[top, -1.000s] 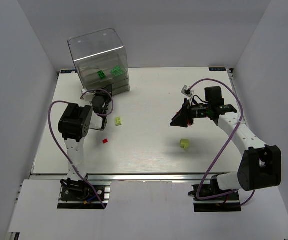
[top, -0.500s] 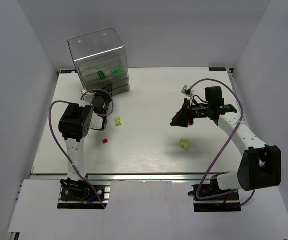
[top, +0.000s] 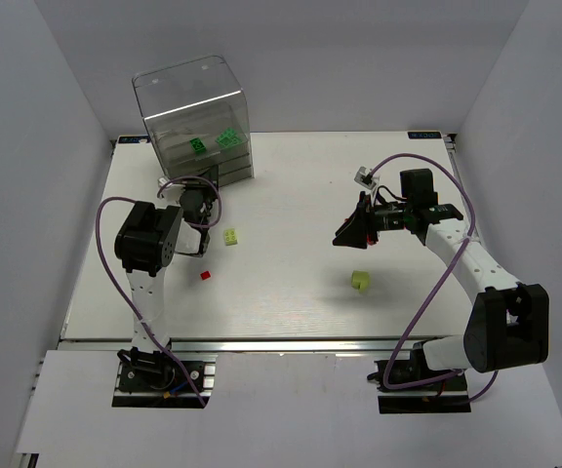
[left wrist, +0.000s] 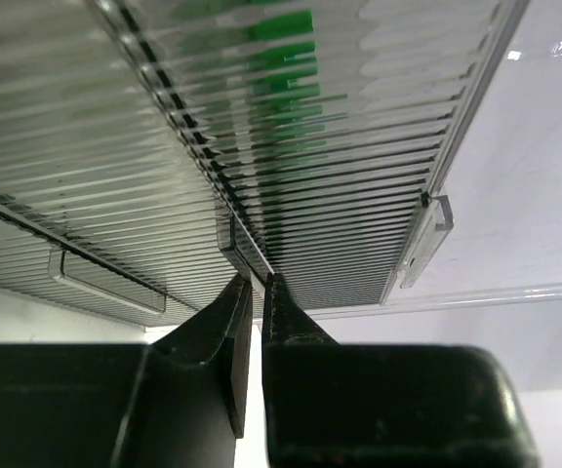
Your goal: Sort the legos into containers by color
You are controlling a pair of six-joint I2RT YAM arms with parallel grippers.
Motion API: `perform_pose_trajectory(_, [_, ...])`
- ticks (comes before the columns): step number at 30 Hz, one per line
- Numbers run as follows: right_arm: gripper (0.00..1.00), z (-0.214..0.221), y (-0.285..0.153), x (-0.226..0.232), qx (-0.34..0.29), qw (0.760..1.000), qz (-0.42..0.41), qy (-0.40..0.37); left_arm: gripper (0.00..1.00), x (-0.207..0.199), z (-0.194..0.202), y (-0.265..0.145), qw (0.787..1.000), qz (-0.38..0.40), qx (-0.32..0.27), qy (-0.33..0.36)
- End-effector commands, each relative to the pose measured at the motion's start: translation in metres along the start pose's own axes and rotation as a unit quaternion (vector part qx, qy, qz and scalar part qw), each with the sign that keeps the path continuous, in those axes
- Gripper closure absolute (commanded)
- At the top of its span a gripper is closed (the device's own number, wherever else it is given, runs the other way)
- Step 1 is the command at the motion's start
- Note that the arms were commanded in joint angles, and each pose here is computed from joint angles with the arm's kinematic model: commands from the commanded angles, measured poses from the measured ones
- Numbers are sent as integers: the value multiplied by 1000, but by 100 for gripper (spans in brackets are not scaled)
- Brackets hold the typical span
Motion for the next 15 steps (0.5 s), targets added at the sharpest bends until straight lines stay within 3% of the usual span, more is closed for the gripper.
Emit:
perform_pose_trajectory(1, [53, 0, -1, 3, -5, 1000, -9, -9, 98, -9, -6, -3, 1000, 14, -12, -1])
perform_pose_trajectory(15, [54, 3, -1, 1, -1, 1000, 0, -8, 100, -20, 4, -51, 999, 29, 39, -13])
Point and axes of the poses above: each gripper's point midway between its finger pads, its own y axis out along the fingers, its own x axis along the line the jaws close on, z = x × y, the point moved 7 cm from there along -y, back along the fingers, and after that the axes turned 5 degrees about -y, right-handed, at the moved point
